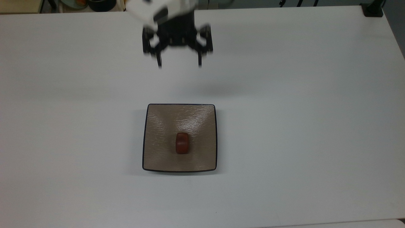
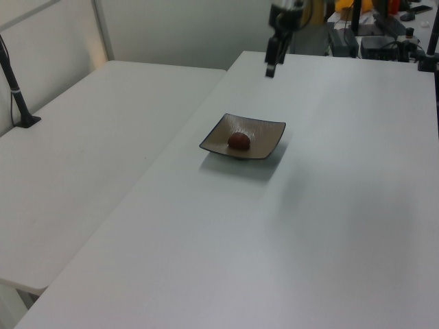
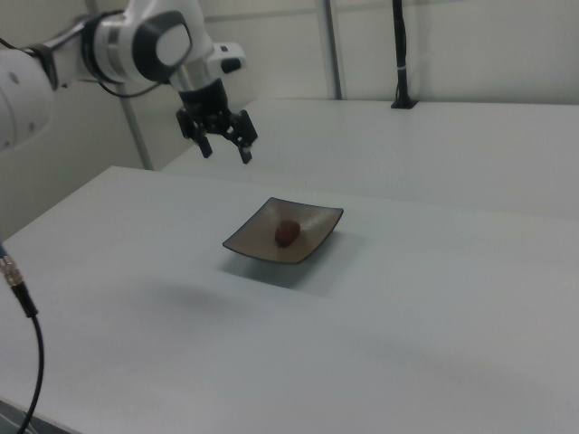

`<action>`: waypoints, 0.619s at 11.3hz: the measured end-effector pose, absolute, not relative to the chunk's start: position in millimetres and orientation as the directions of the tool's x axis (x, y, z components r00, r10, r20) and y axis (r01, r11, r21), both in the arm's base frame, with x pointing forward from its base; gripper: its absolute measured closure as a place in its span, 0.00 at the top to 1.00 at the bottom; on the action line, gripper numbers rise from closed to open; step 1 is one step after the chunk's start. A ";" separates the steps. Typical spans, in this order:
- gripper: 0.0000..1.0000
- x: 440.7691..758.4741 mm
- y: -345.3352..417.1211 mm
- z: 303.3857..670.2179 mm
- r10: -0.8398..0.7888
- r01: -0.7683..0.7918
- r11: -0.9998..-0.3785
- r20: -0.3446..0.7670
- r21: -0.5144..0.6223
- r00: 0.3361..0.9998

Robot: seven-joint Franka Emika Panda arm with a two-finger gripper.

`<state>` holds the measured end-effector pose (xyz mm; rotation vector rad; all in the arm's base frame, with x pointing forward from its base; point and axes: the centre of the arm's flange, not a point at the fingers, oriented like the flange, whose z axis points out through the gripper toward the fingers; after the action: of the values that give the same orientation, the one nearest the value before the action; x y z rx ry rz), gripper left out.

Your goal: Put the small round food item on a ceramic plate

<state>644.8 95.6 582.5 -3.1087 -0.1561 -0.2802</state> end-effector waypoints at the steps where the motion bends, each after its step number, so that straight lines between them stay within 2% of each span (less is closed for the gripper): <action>1: 1.00 624.3 92.4 609.1 0.079 0.081 -0.997 0.160 -0.009 0.984; 4: 1.00 566.1 82.2 662.5 0.041 0.042 -0.999 0.100 -0.008 0.994; 7: 1.00 536.5 78.5 659.2 0.040 0.040 -0.999 0.062 -0.004 0.997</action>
<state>536.5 78.5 659.2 -3.1341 -0.0631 -0.0964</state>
